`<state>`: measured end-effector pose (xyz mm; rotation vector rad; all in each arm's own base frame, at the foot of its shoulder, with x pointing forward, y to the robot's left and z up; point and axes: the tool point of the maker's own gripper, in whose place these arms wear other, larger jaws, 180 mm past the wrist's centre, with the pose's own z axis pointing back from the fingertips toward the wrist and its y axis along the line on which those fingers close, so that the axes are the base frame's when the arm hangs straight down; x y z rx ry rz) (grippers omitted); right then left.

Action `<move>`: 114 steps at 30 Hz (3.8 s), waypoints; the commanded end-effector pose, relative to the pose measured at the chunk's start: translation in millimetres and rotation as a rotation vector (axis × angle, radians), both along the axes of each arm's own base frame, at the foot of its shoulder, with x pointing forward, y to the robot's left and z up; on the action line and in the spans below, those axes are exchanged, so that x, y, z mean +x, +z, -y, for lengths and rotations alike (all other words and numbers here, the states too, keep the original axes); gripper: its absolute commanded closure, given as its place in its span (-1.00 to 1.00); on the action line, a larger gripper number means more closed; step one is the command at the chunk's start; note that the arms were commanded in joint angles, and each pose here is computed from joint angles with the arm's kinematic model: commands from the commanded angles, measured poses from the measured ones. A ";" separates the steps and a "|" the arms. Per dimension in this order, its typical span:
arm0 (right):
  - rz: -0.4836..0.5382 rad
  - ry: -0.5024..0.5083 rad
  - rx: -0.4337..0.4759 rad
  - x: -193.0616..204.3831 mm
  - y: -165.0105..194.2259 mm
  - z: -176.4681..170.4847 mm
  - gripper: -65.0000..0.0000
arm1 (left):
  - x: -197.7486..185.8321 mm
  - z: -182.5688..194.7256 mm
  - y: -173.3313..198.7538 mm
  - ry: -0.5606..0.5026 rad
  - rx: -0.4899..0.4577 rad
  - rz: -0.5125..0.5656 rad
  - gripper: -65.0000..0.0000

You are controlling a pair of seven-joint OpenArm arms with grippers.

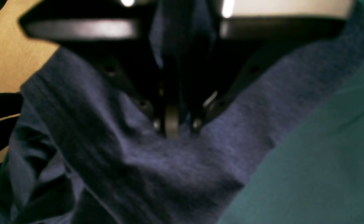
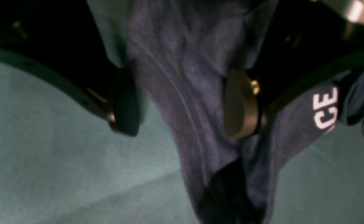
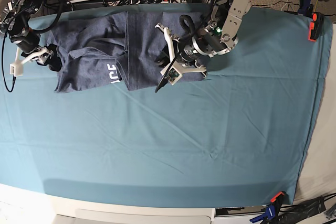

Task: Fold the T-shirt properly
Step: 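Pinch the collar end with the right gripper while left gripper holds the fold, then lift the collar end with the right gripper and fold it over the shirt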

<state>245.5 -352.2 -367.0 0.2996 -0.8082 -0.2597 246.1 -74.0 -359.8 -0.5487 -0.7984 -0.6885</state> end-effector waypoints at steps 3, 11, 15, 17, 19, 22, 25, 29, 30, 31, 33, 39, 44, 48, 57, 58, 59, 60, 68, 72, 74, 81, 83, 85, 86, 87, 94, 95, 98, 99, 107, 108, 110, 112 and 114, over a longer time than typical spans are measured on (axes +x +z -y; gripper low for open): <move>0.070 0.002 -0.028 10.8 18.8 8.0 -0.35 | 5.6 7.0 15.6 -0.004 -0.053 0.035 0.74; 0.004 0.110 0.008 17.0 -5.7 -26.9 -0.34 | 6.4 7.1 16.2 -0.004 -0.054 0.038 0.74; -0.003 0.150 0.022 20.5 -10.5 -40.7 -0.34 | 6.4 7.0 16.1 -0.004 -0.053 0.038 0.74; 0.005 0.154 0.045 20.7 -8.5 -43.7 -0.34 | 6.6 7.0 16.2 -0.004 -0.053 0.038 0.74; 0.006 0.162 0.077 19.6 -6.5 -47.7 -0.34 | 6.3 7.1 16.1 -0.005 -0.053 0.038 0.74; 0.009 0.174 0.125 17.1 -2.9 -53.0 -0.34 | 3.9 9.1 16.7 -0.029 -0.054 0.044 0.74; 0.018 0.177 0.157 15.8 0.6 -55.4 -0.34 | 3.9 9.1 16.7 -0.029 -0.054 0.043 0.74; 0.028 0.175 0.182 14.5 4.6 -55.3 -0.34 | 3.7 9.1 16.4 -0.029 -0.052 0.042 0.74; 0.033 0.173 0.188 14.3 6.0 -54.8 -0.34 | 3.7 8.9 16.3 -0.029 -0.052 0.042 0.74; 0.038 0.171 0.196 14.0 7.7 -54.5 -0.34 | 3.7 9.0 16.3 -0.029 -0.052 0.042 0.74; 0.048 0.169 0.213 13.4 11.1 -54.0 -0.34 | 3.7 9.0 16.3 -0.029 -0.052 0.042 0.74; 0.054 0.210 0.283 8.9 17.9 -64.8 -0.34 | 3.7 9.0 16.4 -0.029 -0.052 0.042 0.74; 0.069 0.211 0.295 10.2 20.9 -65.9 -0.34 | 3.8 9.0 16.4 -0.030 -0.052 0.043 0.74; 0.069 0.211 0.295 10.2 20.9 -65.9 -0.34 | 3.8 9.0 16.5 -0.029 -0.052 0.043 0.74; 0.069 0.211 0.295 10.2 20.9 -65.9 -0.33 | 3.8 9.0 16.5 -0.029 -0.052 0.043 0.74; 0.069 0.211 0.295 10.2 20.9 -65.9 -0.29 | 3.9 9.0 16.5 -0.029 -0.052 0.043 0.74; 0.069 0.211 0.295 10.2 20.9 -65.9 -0.22 | 3.8 9.0 16.5 -0.029 -0.052 0.043 0.74; 0.069 0.211 0.295 10.2 20.8 -65.9 -0.14 | 3.8 9.0 16.5 -0.029 -0.052 0.043 0.74; 0.069 0.211 0.295 10.3 20.8 -66.1 0.82 | 3.8 9.0 16.5 -0.029 -0.052 0.043 0.74; 0.069 0.211 0.295 10.4 20.9 -66.0 1.00 | 4.0 9.0 16.5 -0.029 -0.052 0.043 0.74; 0.070 0.211 0.296 10.4 21.1 -66.1 1.00 | 4.7 8.6 16.8 -0.029 -0.050 0.045 0.74; 0.210 0.223 0.404 20.7 50.2 -75.3 1.00 | 11.2 -1.6 14.9 -0.036 0.005 0.047 0.74; 0.224 0.223 0.418 21.4 52.8 -76.8 1.00 | 12.7 -9.4 13.3 -0.030 0.021 0.051 0.74; 0.232 0.223 0.428 21.6 54.0 -78.2 1.00 | 15.1 -19.5 10.6 -0.020 0.044 0.052 0.74; 0.235 0.223 0.433 21.7 54.1 -79.0 1.00 | 16.8 -26.2 8.9 -0.011 0.059 0.051 0.74; 0.238 0.223 0.435 21.7 54.5 -79.3 1.00 | 18.6 -33.6 7.5 -0.001 0.075 0.050 0.74; 0.241 0.213 0.477 19.8 47.8 -91.1 1.00 | 33.3 -103.0 5.7 0.095 0.184 0.061 0.74; 0.242 0.212 0.485 19.7 46.7 -93.4 1.00 | 34.1 -113.0 6.8 0.110 0.189 0.059 0.74; 0.245 0.208 0.504 19.4 44.2 -99.0 1.00 | 34.6 -141.9 11.7 0.159 0.207 0.063 0.74; 0.245 0.207 0.507 19.4 43.7 -100.2 1.00 | 33.9 -151.1 13.1 0.176 0.212 0.061 0.74; 0.236 0.276 0.483 16.3 48.4 -119.5 1.00 | 24.6 -202.1 20.6 0.274 0.214 0.047 0.75; 0.239 0.305 0.470 15.0 52.2 -126.9 1.00 | 24.5 -206.3 21.1 0.286 0.211 0.044 0.75; 0.250 0.369 0.442 10.8 61.7 -145.7 1.00 | 25.5 -212.6 22.6 0.302 0.213 0.047 0.74; 0.273 0.439 0.418 5.8 73.8 -168.6 1.00 | 26.8 -215.2 23.8 0.311 0.214 0.051 0.75; 0.307 0.503 0.399 0.9 88.0 -191.6 1.00 | 26.7 -215.2 24.0 0.312 0.211 0.050 0.74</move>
